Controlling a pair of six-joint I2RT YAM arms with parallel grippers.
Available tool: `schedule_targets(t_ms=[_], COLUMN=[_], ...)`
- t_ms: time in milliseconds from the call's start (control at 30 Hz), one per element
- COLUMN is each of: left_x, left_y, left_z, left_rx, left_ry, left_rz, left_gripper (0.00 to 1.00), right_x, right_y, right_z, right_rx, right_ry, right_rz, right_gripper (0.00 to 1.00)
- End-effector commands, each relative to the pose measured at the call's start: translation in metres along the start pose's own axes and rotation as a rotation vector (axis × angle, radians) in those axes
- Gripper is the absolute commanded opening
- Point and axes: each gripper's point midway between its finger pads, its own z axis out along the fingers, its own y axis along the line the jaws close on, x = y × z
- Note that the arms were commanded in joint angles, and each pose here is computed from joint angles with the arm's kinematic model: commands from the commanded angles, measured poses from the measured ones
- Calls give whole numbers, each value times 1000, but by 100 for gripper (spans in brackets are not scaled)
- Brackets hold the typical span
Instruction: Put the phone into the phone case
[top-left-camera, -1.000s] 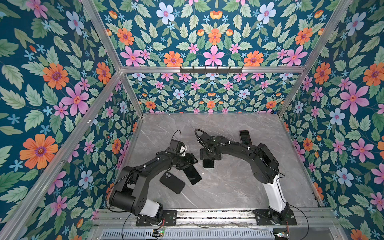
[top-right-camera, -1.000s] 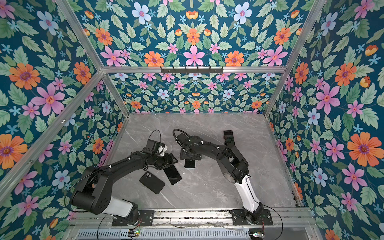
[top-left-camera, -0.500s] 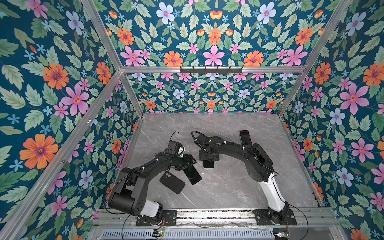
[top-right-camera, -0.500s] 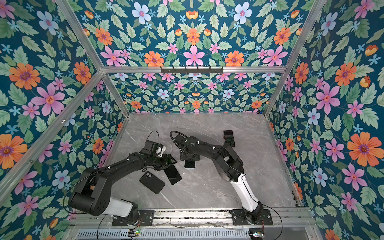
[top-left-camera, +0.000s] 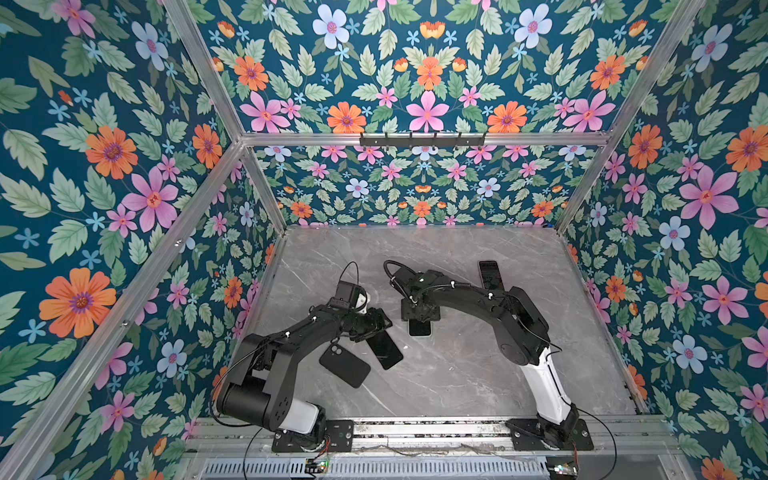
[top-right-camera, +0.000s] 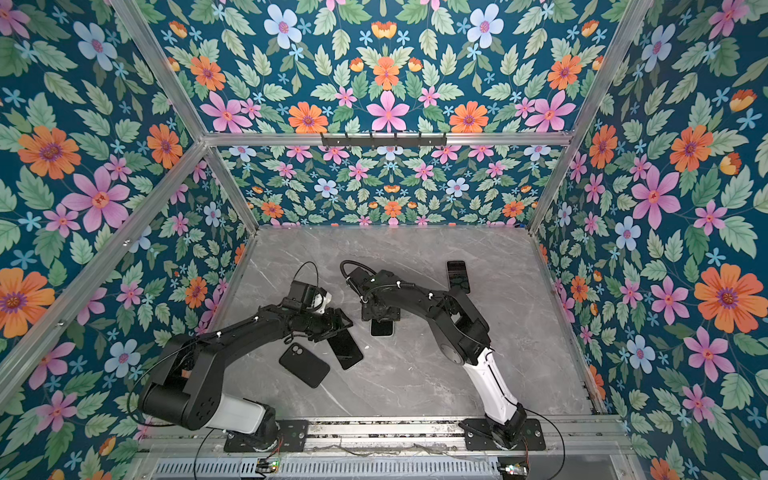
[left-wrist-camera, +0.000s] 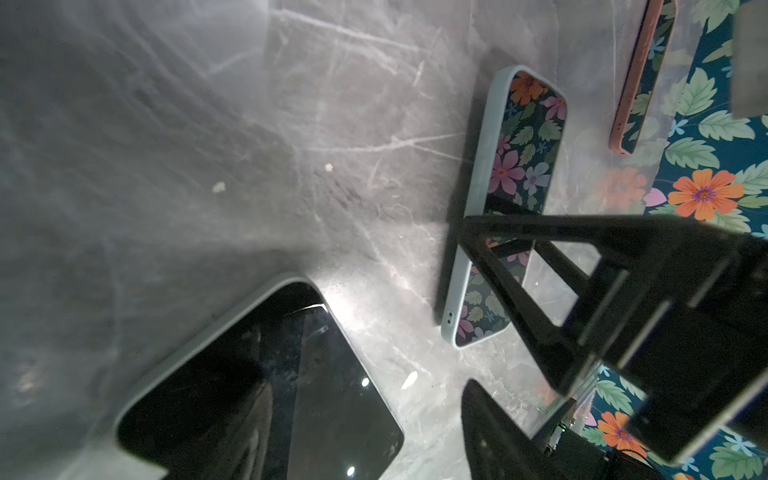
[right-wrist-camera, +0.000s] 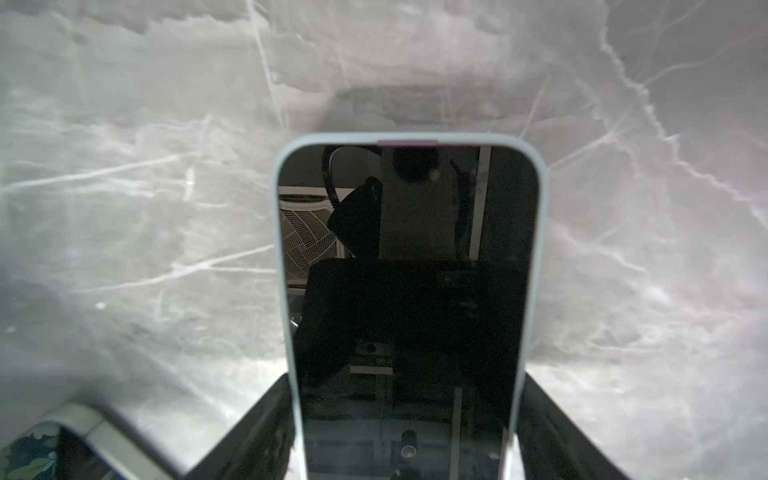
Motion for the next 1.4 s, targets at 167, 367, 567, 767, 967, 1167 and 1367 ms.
schedule_targets(t_ms=[167, 367, 567, 767, 967, 1167, 1367], left_x=[-16, -30, -49, -59, -57, -56, -55], left_y=[-12, -30, -42, -49, -44, -43, -44], left_z=[4, 16, 29, 39, 42, 38, 38], left_rx=[37, 64, 69, 73, 52, 43, 47], left_ry=[-26, -39, -40, -27, -11, -16, -19], left_rz=[2, 7, 11, 13, 10, 18, 17], left_gripper=[72, 71, 71, 71, 70, 70, 70], right_x=[-18, -44, -84, -115, -127, -130, -133], right_y=[-34, -81, -126, -149, -152, -162, -171], right_z=[-18, -4, 1, 8, 18, 23, 27], right_rx=[36, 29, 10, -16, -18, 10, 20], right_ry=[-44, -24, -48, -50, -12, 9, 13], right_rz=[3, 34, 64, 48, -15, -19, 3], right_gripper=[71, 69, 68, 67, 67, 67, 67])
